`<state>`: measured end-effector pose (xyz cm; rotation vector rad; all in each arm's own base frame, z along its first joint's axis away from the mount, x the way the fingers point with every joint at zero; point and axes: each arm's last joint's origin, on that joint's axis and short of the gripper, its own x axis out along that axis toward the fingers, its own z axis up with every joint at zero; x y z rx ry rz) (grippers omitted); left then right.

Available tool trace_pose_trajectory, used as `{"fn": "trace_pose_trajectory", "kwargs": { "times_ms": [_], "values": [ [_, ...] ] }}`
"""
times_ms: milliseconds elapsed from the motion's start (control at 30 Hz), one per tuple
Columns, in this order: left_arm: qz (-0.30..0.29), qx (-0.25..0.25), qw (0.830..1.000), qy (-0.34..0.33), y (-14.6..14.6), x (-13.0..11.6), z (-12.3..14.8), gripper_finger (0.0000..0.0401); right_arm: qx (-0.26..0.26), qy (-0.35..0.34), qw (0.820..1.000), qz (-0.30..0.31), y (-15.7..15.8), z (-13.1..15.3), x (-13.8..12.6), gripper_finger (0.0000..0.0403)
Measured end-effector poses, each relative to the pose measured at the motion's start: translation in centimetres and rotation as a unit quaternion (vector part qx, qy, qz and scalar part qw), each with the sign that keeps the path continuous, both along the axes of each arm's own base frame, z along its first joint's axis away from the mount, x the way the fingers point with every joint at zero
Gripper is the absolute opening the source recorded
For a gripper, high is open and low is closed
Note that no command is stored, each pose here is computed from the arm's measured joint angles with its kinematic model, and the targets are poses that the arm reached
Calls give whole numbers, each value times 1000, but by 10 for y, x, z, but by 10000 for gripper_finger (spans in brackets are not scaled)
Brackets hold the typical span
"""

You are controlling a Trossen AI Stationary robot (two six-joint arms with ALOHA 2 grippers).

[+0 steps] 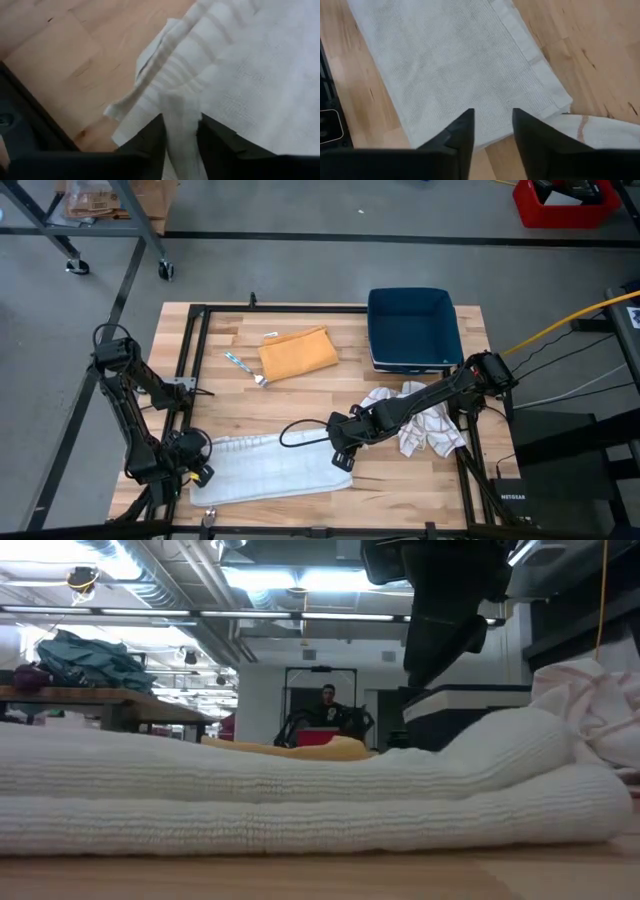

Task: Fold towel
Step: Fold the left white towel

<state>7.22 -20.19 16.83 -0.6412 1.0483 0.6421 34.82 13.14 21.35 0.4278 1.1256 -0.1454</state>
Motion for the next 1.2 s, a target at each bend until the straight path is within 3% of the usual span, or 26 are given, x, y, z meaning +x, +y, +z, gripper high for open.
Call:
{"fn": "trace_pose_trajectory", "kwargs": {
  "times_ms": [167, 367, 533, 633, 800, 1000, 1200],
  "values": [
    [64, 7, 998, -5, 6, -2, 0, 116, 0, -1, 1000, 0, 0, 0, 0, 168],
    [80, 46, 994, -59, 14, 3, 2, 105, -3, -5, 1000, 9, 0, 0, 1, 170],
    [62, 47, 986, -146, 12, 12, 4, 92, 32, -7, 999, 26, 3, 1, 2, 170],
    [37, 20, 987, -157, 3, 14, 4, 87, 59, -9, 997, 45, 6, 3, 3, 170],
    [-34, -47, 982, -178, -19, 21, 6, 86, 43, 4, 996, 77, 8, -13, 8, 170],
    [-71, -86, 987, -117, -25, 20, 5, 86, 45, 54, 994, 81, 11, -52, 17, 170],
    [-32, -38, 997, -62, -10, 14, 1, 85, 59, 77, 991, 88, 15, -73, 21, 170]
  ]
}}
